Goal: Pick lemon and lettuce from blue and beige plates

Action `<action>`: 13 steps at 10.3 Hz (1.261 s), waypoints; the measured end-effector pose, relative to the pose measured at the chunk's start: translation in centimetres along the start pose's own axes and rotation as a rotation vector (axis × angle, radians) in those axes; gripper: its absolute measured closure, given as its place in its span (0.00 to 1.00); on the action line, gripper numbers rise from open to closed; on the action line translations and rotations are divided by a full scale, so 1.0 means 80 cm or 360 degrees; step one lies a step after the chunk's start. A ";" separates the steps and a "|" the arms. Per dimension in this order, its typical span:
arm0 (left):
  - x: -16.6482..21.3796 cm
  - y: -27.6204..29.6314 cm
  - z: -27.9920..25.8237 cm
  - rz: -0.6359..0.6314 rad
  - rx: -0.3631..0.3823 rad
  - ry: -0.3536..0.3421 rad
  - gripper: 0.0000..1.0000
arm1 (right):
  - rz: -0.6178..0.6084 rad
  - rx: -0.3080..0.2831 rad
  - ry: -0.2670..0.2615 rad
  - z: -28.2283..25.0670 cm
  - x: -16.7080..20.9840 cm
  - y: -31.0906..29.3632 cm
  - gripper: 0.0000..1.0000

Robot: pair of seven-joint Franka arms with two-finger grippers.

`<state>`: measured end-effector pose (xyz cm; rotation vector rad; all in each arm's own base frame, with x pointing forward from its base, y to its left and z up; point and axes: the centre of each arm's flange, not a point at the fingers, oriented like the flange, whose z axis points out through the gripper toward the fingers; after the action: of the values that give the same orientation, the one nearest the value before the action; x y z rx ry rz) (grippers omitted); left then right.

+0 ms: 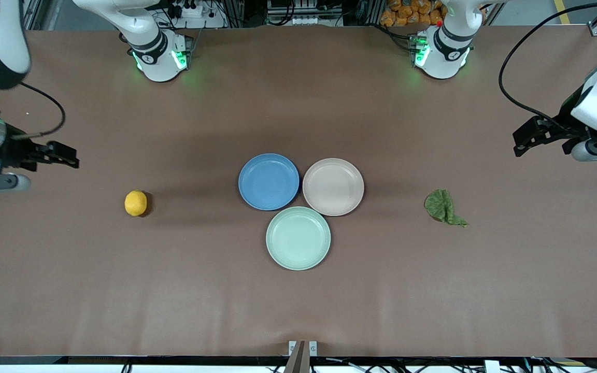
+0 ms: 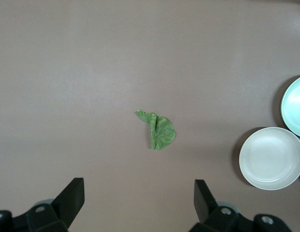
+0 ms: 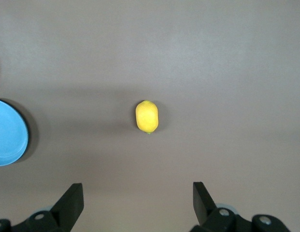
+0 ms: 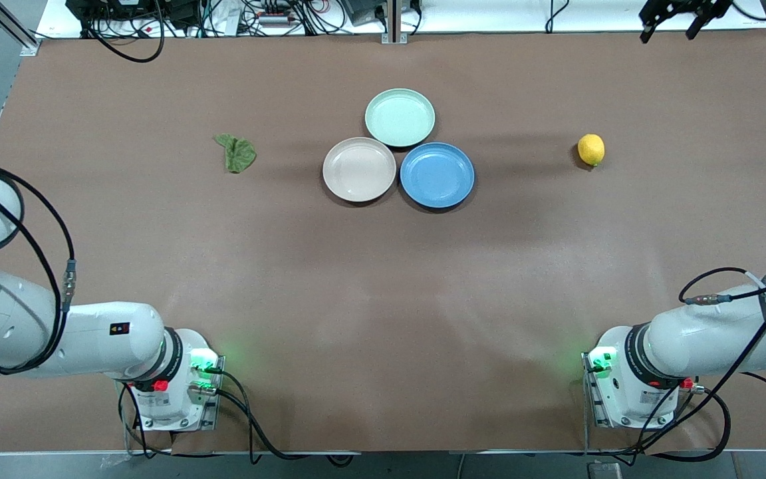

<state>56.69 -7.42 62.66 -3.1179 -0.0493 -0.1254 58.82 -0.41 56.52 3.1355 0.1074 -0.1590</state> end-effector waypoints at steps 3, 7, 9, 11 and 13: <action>-0.010 0.003 0.004 -0.0005 -0.0052 -0.0110 0.00 | 0.0004 0.0060 0.0024 -0.030 -0.005 -0.003 0.00; -0.013 -0.010 -0.003 -0.0015 -0.0046 -0.0116 0.00 | 0.0110 0.0085 0.0065 -0.044 -0.011 0.043 0.00; -0.011 -0.031 -0.002 0.0024 -0.0046 -0.0116 0.00 | 0.0128 0.0083 0.0080 -0.049 -0.012 0.047 0.00; -0.011 -0.031 -0.002 0.0036 -0.0045 -0.0116 0.00 | 0.0137 0.0078 0.0093 -0.054 -0.012 0.046 0.00; -0.011 -0.028 -0.003 0.0043 -0.0044 -0.0116 0.00 | 0.0137 0.0074 0.0105 -0.060 -0.013 0.046 0.00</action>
<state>55.70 -5.22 62.83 -3.1484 -0.0066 -0.0123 58.54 -4.14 61.38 3.1848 -0.0314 -0.0584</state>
